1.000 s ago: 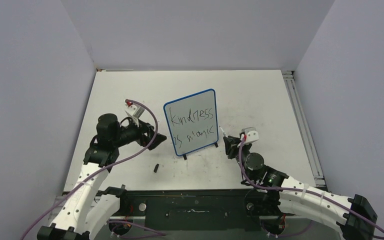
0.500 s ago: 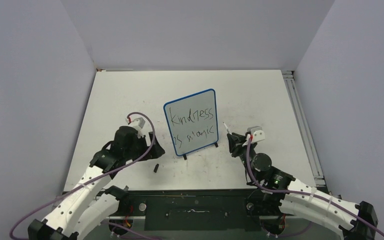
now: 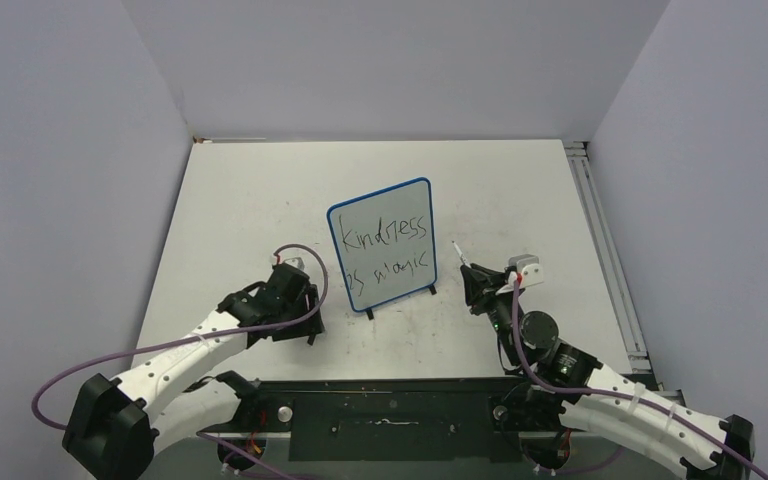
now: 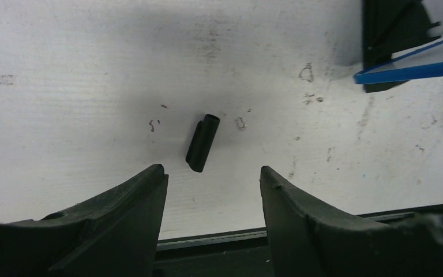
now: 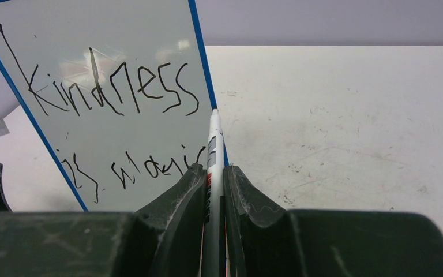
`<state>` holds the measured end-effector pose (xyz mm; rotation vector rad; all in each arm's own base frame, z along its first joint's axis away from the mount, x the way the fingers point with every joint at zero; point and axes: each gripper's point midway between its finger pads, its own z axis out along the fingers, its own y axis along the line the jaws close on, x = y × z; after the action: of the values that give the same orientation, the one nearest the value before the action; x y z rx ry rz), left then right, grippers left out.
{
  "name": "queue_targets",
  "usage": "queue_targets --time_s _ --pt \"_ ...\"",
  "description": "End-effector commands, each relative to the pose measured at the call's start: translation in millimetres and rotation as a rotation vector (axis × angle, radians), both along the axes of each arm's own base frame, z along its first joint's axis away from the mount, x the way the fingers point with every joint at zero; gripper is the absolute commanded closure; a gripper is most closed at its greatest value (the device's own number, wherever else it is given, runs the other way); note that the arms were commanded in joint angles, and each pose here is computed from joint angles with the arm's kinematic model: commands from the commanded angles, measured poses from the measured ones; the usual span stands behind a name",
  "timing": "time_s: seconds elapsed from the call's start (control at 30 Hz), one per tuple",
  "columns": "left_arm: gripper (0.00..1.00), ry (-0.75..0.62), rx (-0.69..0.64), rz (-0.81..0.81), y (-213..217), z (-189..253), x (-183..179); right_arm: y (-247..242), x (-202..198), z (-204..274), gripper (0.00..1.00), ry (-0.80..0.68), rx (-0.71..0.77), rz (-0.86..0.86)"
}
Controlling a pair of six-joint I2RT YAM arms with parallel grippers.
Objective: Write a sentence on the whiteboard
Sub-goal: Close the whiteboard marker at the center of the board.
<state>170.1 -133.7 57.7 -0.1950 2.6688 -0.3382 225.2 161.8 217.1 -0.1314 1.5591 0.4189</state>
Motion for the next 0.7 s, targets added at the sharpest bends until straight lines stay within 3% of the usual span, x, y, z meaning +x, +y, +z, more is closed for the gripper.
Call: queue_targets --time_s 0.0,0.67 --pt "0.43 -0.012 0.042 0.063 5.9 -12.0 5.6 -1.3 -1.0 12.6 0.91 -0.022 0.035 0.002" --pt "0.59 -0.027 0.095 0.045 8.0 -33.7 8.7 0.4 -1.3 0.1 0.91 0.011 0.052 0.0"
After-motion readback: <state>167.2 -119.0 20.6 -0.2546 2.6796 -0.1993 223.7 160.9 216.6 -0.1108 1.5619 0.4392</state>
